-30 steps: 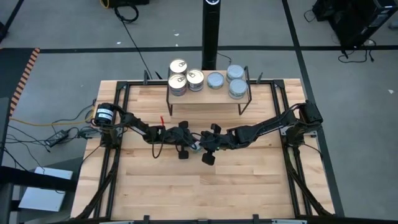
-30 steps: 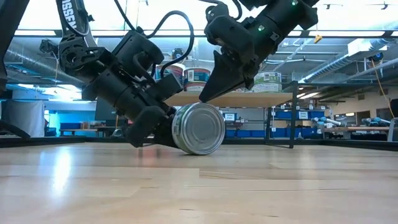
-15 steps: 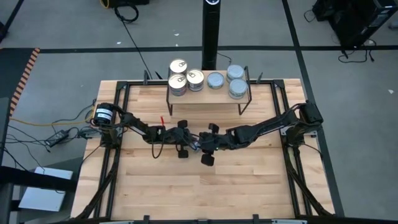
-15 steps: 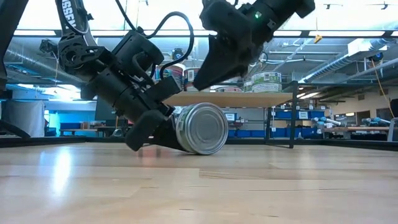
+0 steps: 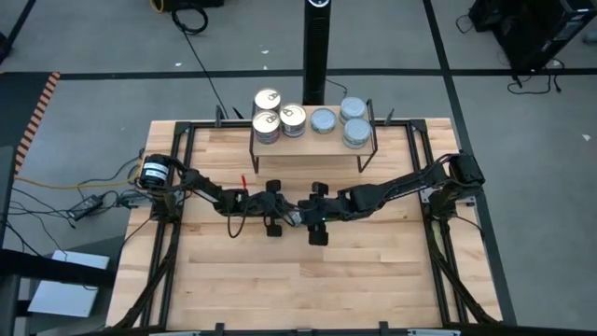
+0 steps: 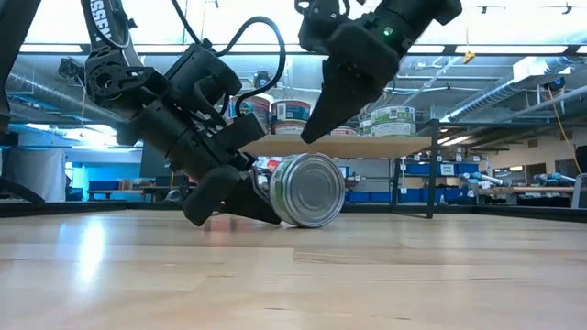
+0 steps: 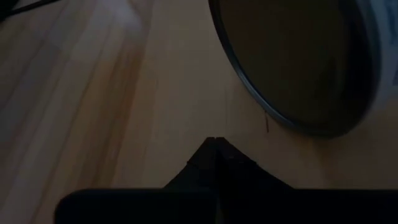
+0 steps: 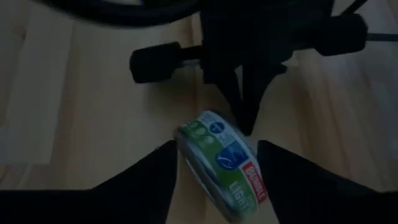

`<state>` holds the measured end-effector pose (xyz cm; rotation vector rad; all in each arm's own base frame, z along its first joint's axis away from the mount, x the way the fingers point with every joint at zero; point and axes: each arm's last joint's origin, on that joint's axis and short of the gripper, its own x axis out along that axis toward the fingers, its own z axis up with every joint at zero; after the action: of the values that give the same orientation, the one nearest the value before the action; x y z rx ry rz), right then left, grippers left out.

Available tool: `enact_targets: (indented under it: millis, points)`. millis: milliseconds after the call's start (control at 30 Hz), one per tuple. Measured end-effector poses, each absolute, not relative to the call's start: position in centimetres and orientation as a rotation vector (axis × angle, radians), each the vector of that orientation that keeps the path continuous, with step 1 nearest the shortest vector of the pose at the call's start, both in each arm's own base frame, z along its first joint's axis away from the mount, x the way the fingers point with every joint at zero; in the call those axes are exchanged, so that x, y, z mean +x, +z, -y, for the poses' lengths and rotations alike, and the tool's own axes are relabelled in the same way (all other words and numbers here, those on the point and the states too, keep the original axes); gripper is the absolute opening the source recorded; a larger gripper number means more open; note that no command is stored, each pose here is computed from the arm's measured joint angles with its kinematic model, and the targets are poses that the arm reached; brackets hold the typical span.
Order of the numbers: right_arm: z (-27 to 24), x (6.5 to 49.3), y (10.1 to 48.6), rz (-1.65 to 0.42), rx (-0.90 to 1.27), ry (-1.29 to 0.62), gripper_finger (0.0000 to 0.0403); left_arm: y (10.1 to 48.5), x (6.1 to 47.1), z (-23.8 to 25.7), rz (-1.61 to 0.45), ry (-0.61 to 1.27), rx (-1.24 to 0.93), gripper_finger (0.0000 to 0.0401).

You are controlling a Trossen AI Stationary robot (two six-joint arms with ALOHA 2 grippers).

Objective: Stack canned seafood by type on shelf
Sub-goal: Stack the green tuna can on the left green tuna can on the shelf

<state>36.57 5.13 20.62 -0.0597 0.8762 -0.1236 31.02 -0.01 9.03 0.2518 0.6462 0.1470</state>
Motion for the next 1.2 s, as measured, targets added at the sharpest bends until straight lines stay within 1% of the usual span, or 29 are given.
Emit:
enact_targets:
  millis: [200, 367, 533, 933, 1200]
  points:
    - [-4.0, 36.4, 20.4, -0.924, -0.060, -0.096, 0.0280, 9.0, 31.0, 0.0, -0.642, 0.149, 0.258, 0.0005]
    - [-2.9, 36.5, 20.3, -0.932, -0.077, -0.079, 0.0298, 9.0, 31.0, 0.0, -0.642, 0.151, 0.259, 0.0005]
    - [-2.1, 36.6, 20.3, -0.943, -0.025, 0.008, 0.0296, 9.0, 31.0, 0.0, -0.643, 0.152, 0.259, 0.0005]
    - [-1.7, 36.5, 20.2, -0.957, -0.021, 0.035, 0.0258, 9.0, 31.0, -0.1, -0.643, 0.148, 0.253, 0.0005]
    - [-1.2, 36.5, 20.2, -0.961, -0.015, 0.024, 0.0265, 9.0, 31.0, -0.1, -0.644, 0.147, 0.252, 0.0005]
